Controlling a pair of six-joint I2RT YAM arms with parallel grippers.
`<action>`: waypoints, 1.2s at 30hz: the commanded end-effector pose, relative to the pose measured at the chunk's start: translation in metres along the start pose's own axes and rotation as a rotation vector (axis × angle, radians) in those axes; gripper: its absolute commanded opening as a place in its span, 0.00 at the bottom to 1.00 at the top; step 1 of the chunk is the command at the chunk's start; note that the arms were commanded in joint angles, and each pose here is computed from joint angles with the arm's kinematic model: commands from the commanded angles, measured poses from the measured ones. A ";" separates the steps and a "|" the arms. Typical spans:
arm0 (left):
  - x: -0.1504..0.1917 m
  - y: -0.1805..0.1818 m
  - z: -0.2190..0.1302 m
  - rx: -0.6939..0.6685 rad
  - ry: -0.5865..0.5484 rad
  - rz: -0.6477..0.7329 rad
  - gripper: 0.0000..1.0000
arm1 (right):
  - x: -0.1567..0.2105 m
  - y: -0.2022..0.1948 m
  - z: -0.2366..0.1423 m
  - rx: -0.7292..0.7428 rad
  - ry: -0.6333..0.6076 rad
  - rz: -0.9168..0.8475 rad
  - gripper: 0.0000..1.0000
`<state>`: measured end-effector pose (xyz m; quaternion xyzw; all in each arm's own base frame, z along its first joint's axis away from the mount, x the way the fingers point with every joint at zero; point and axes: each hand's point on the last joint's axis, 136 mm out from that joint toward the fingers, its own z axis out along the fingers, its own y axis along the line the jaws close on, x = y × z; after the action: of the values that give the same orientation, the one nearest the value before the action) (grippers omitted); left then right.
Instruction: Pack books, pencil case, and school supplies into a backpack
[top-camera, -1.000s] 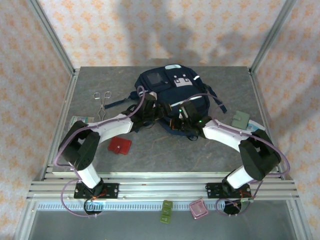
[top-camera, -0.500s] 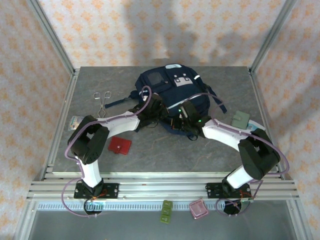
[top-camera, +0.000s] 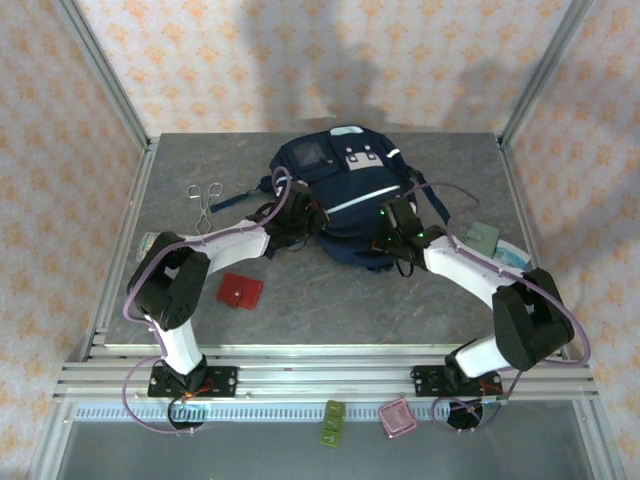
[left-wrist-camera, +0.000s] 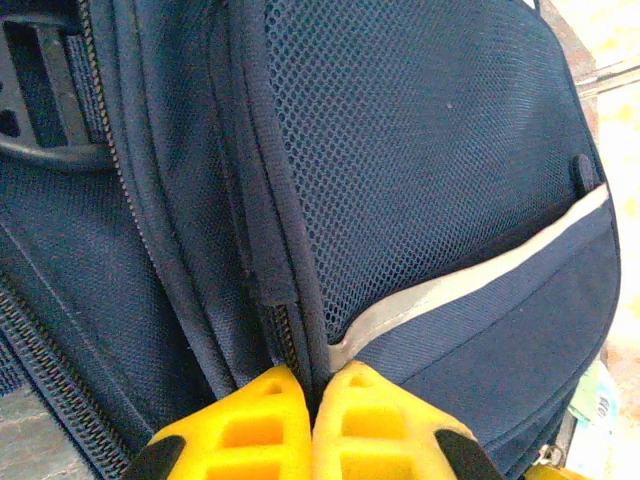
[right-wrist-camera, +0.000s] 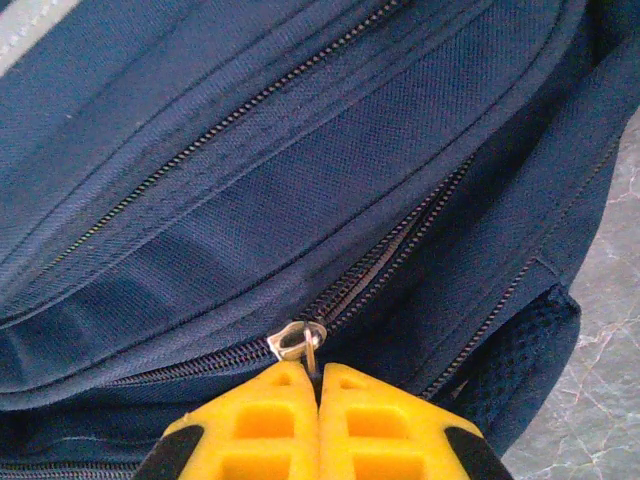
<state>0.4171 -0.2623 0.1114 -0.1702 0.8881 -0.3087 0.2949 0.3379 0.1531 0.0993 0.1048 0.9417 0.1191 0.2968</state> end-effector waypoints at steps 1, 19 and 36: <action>-0.044 0.018 -0.016 -0.064 -0.136 0.019 0.00 | 0.000 -0.021 -0.010 0.100 -0.024 -0.031 0.00; -0.102 0.008 -0.020 -0.073 -0.182 0.096 0.29 | 0.036 0.136 -0.015 -0.259 0.027 -0.171 0.00; -0.009 0.005 -0.045 -0.006 -0.071 0.020 0.59 | 0.019 0.145 -0.016 -0.300 0.015 -0.161 0.00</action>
<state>0.3949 -0.2193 0.1427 -0.1674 0.8859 -0.2774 0.3319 0.3212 0.2792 0.1136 -0.0129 0.9386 0.1996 0.2809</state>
